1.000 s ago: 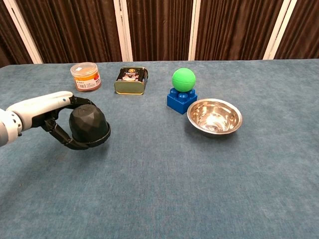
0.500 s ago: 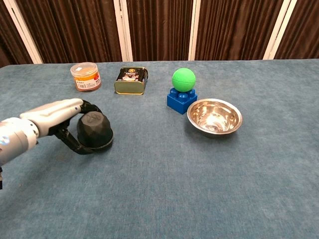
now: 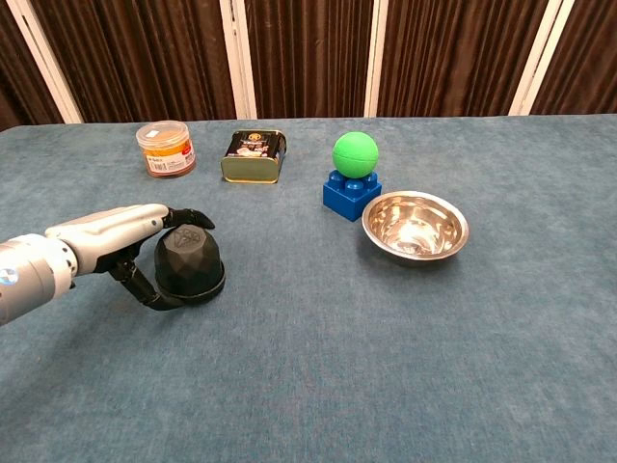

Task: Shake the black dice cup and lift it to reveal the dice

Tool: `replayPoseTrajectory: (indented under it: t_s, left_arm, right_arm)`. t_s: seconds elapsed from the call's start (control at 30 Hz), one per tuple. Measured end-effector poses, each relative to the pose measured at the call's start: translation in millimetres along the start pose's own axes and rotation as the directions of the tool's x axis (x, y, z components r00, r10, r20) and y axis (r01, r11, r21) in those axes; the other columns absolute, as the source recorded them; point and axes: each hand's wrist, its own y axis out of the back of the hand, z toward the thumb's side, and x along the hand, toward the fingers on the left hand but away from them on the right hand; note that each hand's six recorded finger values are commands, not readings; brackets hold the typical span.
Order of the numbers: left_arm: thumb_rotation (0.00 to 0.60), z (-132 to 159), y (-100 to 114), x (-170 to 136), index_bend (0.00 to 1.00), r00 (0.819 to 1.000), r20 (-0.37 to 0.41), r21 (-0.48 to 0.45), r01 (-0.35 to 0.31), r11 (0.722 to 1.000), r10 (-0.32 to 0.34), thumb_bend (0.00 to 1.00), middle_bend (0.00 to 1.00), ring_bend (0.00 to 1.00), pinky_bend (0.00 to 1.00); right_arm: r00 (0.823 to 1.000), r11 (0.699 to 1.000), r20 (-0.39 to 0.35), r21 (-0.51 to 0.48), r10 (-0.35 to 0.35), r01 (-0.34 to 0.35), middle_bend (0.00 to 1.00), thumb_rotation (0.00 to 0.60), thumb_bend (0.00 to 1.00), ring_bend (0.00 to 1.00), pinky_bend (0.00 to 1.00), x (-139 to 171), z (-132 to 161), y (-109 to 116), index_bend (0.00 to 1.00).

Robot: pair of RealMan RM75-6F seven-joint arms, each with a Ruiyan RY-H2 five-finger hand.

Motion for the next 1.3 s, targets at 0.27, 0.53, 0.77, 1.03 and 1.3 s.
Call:
replayPoseTrajectory:
  t_s: [0.27,0.53,0.77,1.03,1.3]
  left_arm:
    - [0.600,2.3,9.4,-6.4,0.10,1.000,0.023,0.012,-0.008,1.000,0.007,0.28,0.05,0.00,0.00]
    - [0.600,3.0,12.9,-9.9,0.12,1.000,0.014,0.008,-0.011,1.000,0.010,0.27,0.20,0.00,0.00]
    - [0.600,4.8,16.3,-11.4,0.14,0.999,0.006,0.020,-0.036,0.999,0.036,0.27,0.25,0.00,0.00]
    - [0.600,4.3,15.5,-10.1,0.19,0.999,-0.004,0.037,-0.046,0.998,0.046,0.32,0.29,0.00,0.00]
    - [0.600,7.9,16.1,-9.1,0.26,0.999,-0.002,0.034,-0.050,0.998,0.050,0.41,0.33,0.00,0.00]
  right_arm:
    - [1.000,1.000,0.002,0.002,-0.001,0.001,0.00,0.600,0.18,0.01,0.00,-3.2,0.1,-0.3,0.03]
    - [1.000,1.000,0.008,0.005,0.000,0.000,0.00,0.600,0.18,0.01,0.00,-8.0,-0.8,-0.2,0.03]
    - [1.000,1.000,0.007,0.004,0.001,-0.001,0.00,0.600,0.18,0.01,0.00,-2.0,0.2,-1.1,0.03]
    - [1.000,1.000,0.008,0.002,0.003,-0.003,0.00,0.600,0.18,0.01,0.00,4.8,0.0,-0.5,0.03]
    - [1.000,1.000,0.006,-0.002,0.005,-0.005,0.00,0.600,0.19,0.01,0.00,2.1,0.8,-0.5,0.03]
